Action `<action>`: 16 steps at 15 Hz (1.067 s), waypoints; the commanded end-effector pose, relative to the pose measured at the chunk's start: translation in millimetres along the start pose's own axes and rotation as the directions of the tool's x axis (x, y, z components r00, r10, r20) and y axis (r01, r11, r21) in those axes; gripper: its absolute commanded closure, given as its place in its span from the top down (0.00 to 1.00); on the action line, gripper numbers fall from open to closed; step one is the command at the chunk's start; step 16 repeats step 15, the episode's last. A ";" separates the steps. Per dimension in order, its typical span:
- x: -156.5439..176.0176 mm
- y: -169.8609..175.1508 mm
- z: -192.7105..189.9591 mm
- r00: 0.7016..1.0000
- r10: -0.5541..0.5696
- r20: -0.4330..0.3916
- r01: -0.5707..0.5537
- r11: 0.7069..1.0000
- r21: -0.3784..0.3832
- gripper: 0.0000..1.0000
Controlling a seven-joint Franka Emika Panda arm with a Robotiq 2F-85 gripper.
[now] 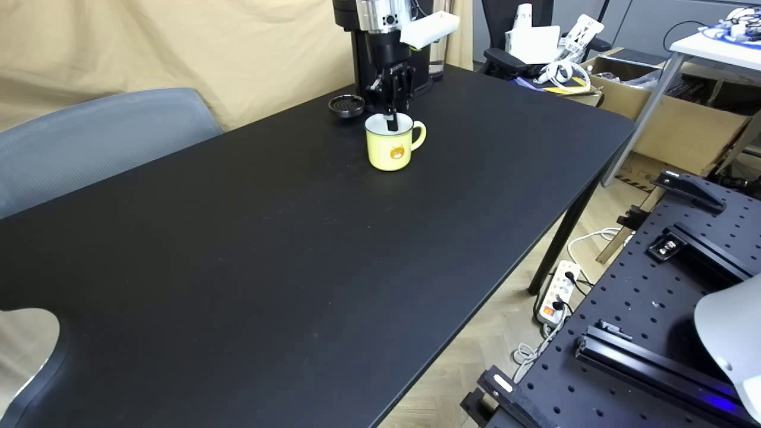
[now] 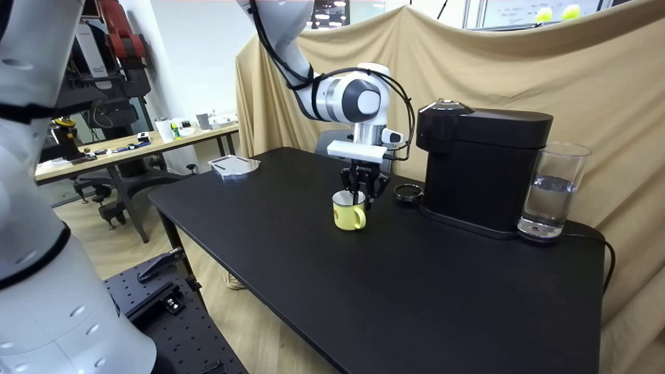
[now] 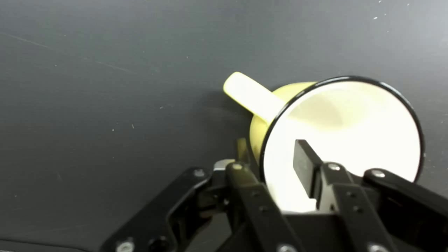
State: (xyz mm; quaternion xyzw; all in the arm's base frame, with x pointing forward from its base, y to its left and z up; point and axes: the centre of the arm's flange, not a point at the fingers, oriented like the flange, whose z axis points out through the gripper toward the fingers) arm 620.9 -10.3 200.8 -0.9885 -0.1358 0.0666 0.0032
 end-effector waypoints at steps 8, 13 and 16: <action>-34.1 -41.7 -87.4 0.996 0.049 0.072 -0.049 0.999 -0.007 1.00; -72.3 -53.4 -114.7 0.970 0.078 0.231 -0.106 0.988 0.113 1.00; -85.4 -54.7 -115.5 0.953 0.085 0.292 -0.130 0.982 0.138 1.00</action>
